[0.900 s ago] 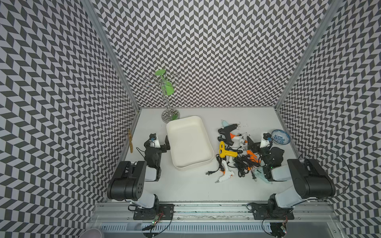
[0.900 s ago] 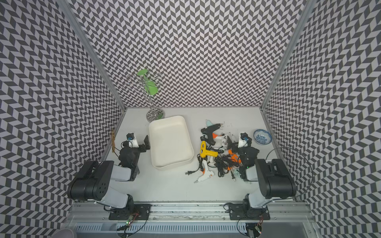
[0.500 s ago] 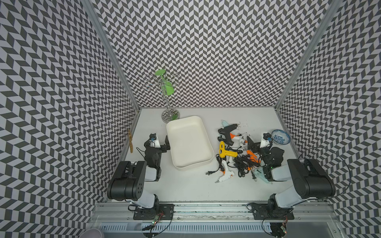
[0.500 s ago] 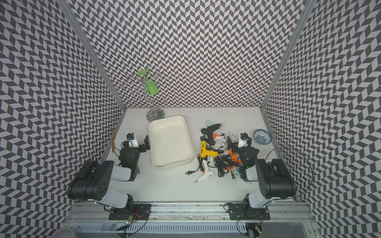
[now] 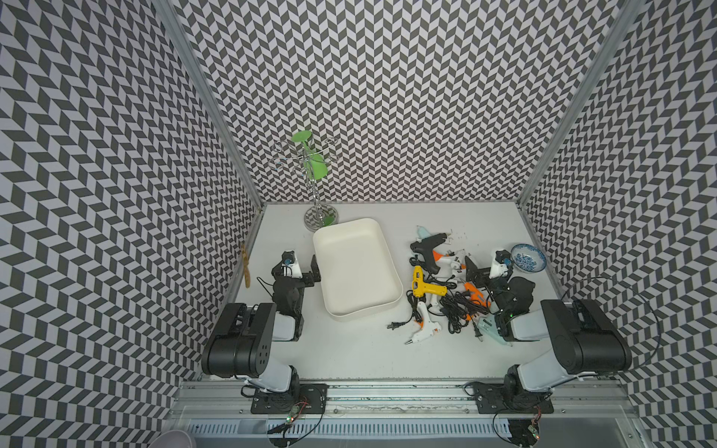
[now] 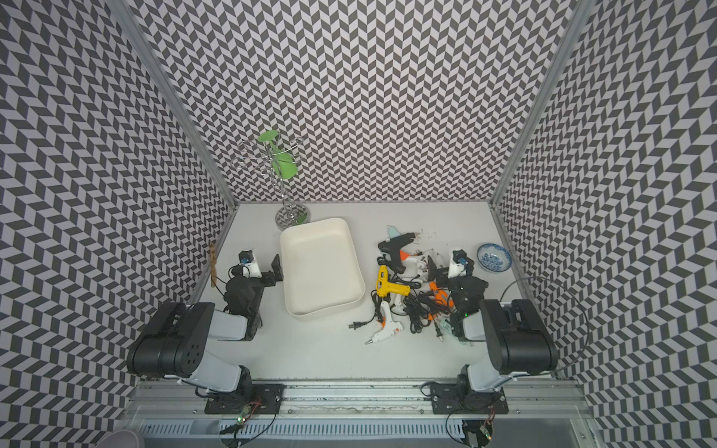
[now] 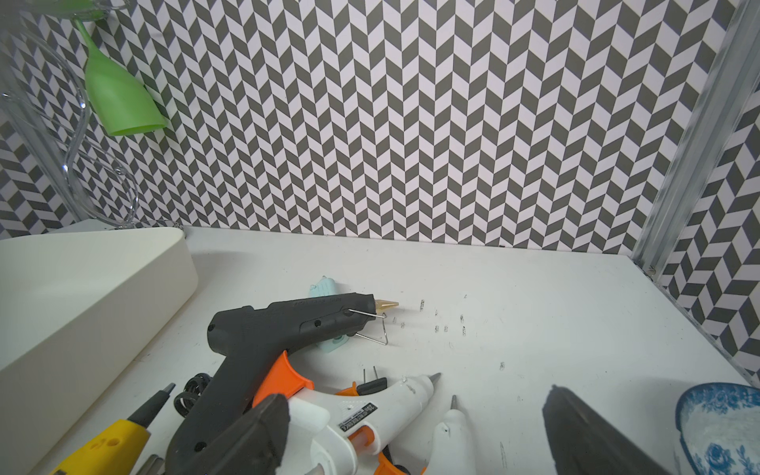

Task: Put the hot melt glue gun into the storage box
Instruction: Pick up the hot melt adhesive gun from the center of the board, then adjust the storage box at the center of the board.

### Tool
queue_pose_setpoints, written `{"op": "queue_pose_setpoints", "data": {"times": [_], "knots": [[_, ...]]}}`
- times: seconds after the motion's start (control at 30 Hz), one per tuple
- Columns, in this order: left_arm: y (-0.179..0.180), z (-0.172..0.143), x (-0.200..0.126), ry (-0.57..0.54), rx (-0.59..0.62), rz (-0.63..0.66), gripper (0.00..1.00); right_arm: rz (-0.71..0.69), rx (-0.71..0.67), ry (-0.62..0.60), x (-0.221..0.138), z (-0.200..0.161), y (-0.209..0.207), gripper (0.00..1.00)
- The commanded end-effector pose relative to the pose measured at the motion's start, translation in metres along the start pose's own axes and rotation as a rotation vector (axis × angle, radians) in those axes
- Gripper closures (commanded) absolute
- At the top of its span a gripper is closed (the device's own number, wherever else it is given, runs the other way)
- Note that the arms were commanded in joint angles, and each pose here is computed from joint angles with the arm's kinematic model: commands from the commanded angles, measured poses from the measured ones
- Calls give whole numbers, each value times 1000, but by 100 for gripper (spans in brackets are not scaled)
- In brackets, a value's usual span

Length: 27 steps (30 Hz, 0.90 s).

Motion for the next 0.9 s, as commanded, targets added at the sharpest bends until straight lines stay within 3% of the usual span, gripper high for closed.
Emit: {"op": "queue_pose_setpoints", "data": {"times": [0.0, 0.17, 0.3, 0.4, 0.53, 0.7, 0.87], "knots": [[6, 24, 11, 36, -27, 91, 0, -147, 55, -71, 0, 34, -7, 0], [13, 65, 22, 153, -146, 134, 0, -132, 201, 95, 31, 71, -1, 2], [3, 106, 23, 271, -247, -22, 4, -85, 255, 360, 66, 79, 20, 4], [-11, 120, 22, 401, -341, -135, 8, -75, 300, 521, 86, 77, 36, 4], [-28, 109, 24, 570, -386, -204, 9, -70, 344, 622, 105, 77, 64, 5], [-48, 82, 31, 706, -355, -308, 12, -29, 169, 730, 127, 67, 117, 6], [-57, 57, 37, 815, -328, -294, 16, 5, 69, 835, 142, 37, 134, 8]]}}
Point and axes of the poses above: each gripper's point midway between its finger pads, its own x axis out along the fingers, its own y axis along the line the jaws close on, z = x × y, the point moved 10 cm from there along -x, back along the fingers, and after that the axes turned 9 degrees about x, right-handed, at the moved point
